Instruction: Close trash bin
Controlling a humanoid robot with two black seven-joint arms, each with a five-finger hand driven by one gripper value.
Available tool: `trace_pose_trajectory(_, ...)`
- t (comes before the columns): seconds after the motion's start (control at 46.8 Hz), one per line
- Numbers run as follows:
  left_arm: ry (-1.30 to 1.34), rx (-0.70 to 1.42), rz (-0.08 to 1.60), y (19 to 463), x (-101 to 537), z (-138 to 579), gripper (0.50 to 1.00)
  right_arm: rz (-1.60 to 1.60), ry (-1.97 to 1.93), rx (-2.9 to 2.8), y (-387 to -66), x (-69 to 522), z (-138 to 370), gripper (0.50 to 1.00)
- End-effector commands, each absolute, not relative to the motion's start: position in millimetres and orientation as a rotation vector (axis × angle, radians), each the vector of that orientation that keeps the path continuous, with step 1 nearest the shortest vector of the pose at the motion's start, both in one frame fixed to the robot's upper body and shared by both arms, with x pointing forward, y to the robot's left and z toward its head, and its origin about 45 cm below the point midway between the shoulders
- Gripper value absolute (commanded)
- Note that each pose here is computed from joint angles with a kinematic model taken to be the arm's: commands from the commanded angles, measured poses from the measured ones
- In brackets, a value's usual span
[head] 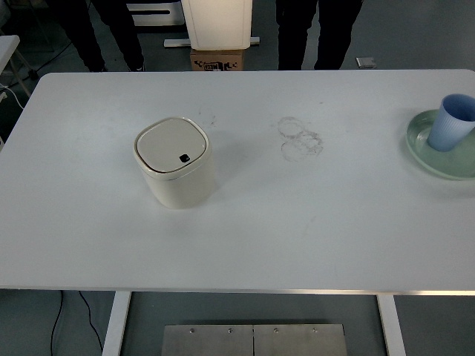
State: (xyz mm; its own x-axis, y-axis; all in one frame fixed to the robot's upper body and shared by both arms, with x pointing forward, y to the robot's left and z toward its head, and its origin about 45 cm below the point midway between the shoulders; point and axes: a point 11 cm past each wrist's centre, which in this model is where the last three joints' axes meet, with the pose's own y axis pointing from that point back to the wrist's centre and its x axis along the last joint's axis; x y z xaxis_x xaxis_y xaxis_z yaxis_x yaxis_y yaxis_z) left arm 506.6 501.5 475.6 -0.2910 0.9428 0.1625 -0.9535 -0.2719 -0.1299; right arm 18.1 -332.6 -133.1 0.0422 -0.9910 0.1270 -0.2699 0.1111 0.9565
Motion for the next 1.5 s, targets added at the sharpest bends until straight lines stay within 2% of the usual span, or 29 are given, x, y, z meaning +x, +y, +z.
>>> trace_pose_trajectory(0.0,-0.194,0.061,1.866,503,506,468,1.000,-0.935,-1.413,1.338,-333,18,-133,0.991)
trace_pose_trajectory(0.769,-0.049,0.064,1.945,534,489,404,1.000,-0.934,-1.414,1.339,-333,19,-133,0.991)
trace_pose_trajectory(1.474,0.016,-0.117,2.060,575,464,408,1.000,-0.935,-1.413,1.338,-333,18,-133,0.991)
